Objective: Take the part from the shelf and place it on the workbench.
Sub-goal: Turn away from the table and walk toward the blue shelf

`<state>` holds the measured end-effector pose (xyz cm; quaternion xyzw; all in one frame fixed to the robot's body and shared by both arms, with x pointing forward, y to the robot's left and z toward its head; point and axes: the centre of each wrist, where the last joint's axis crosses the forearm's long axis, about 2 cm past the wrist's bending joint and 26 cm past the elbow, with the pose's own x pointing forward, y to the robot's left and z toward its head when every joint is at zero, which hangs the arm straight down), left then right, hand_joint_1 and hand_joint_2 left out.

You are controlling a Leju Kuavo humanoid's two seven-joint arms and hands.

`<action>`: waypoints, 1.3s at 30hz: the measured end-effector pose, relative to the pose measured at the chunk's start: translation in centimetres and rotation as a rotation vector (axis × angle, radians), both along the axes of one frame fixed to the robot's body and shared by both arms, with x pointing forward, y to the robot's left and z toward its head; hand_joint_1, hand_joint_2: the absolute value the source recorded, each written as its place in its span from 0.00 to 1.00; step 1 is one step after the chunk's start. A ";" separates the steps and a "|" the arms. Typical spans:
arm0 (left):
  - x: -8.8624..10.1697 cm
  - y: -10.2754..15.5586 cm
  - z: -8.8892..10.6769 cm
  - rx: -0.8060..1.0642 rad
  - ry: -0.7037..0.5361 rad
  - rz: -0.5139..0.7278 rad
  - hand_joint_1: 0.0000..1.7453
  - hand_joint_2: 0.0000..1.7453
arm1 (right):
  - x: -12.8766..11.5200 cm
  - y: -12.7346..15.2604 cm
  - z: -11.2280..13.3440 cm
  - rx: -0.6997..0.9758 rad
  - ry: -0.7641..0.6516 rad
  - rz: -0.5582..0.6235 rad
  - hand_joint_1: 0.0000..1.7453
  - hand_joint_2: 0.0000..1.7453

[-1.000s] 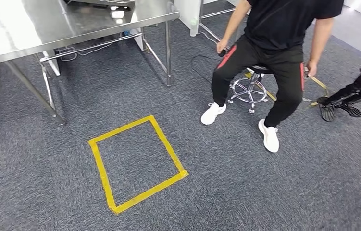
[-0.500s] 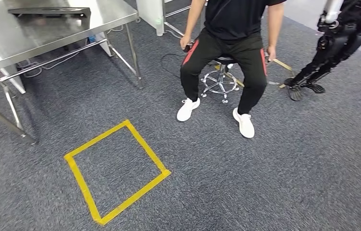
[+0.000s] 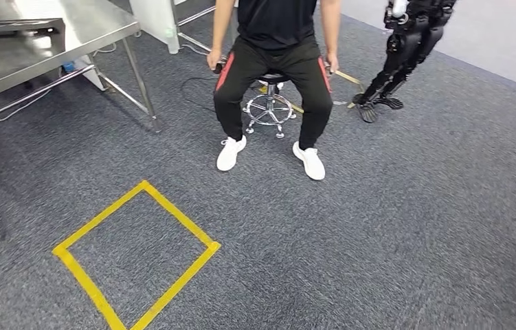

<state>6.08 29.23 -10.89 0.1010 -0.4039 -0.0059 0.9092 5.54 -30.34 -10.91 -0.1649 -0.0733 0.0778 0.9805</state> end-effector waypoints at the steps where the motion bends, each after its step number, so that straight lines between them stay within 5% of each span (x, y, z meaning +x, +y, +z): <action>1: 0.0 -0.1 0.0 -0.001 0.000 0.001 0.00 0.00 | 0.0 -0.1 0.0 0.000 -0.001 -0.001 0.00 0.00; 39: -0.1 -0.3 0.0 -0.020 0.004 -0.002 0.00 0.00 | 0.1 0.4 0.0 0.016 -0.019 -0.006 0.00 0.00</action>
